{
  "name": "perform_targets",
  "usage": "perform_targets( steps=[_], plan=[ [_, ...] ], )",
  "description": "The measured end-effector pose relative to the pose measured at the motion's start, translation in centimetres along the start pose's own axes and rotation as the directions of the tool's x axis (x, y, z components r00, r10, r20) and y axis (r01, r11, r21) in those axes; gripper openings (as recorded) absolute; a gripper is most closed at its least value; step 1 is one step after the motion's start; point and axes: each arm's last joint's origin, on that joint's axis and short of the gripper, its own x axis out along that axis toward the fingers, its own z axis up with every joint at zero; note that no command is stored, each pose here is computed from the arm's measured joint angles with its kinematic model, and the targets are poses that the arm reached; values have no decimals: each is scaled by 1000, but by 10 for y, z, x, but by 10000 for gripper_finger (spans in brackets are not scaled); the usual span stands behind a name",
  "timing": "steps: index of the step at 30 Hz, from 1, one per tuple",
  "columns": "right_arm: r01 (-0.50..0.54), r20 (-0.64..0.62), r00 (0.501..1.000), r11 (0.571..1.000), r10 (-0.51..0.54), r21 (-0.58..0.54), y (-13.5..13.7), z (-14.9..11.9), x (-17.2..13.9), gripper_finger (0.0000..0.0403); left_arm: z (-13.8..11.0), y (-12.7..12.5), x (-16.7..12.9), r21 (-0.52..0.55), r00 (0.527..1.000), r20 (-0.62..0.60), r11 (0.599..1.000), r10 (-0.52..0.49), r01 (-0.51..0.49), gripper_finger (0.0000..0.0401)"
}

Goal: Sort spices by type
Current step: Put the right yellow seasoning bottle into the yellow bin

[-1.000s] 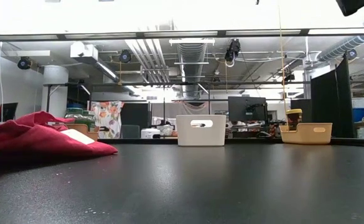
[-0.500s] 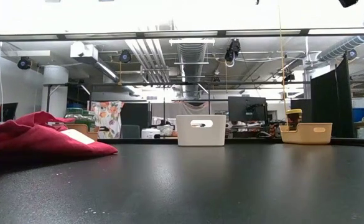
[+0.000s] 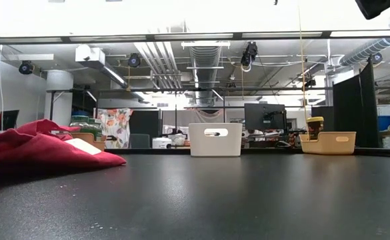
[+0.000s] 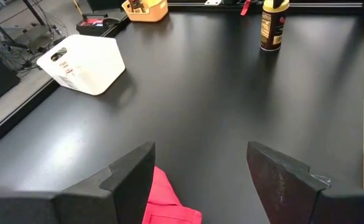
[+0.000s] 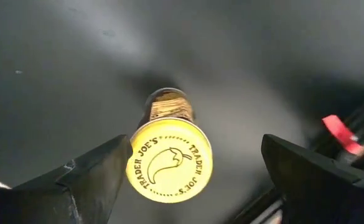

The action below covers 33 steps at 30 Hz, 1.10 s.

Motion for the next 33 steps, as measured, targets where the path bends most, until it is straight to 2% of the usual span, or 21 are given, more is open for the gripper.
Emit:
perform_targets(
  steps=[3,10,15,23,27,33],
  plan=[
    [-30,0,1000,1000,30,-4,3,0,1,359,0,0,0,0,1000,0,1000,0,0,238],
    [-11,-14,1000,1000,11,-4,3,-2,5,359,0,0,0,0,1000,0,1000,0,0,238],
    [17,-28,999,1000,-17,-13,4,-3,19,359,0,0,0,0,1000,0,1000,0,0,238],
    [-39,-44,998,999,38,-24,9,-3,41,359,0,0,0,-2,1000,0,1000,-1,1,238],
    [-31,-47,998,999,31,-15,7,-4,45,358,0,0,0,-4,1000,0,1000,-2,2,238],
    [-31,-46,998,999,31,-8,7,-4,45,329,0,-1,0,-6,1000,1,1000,-4,4,238]
  ],
)
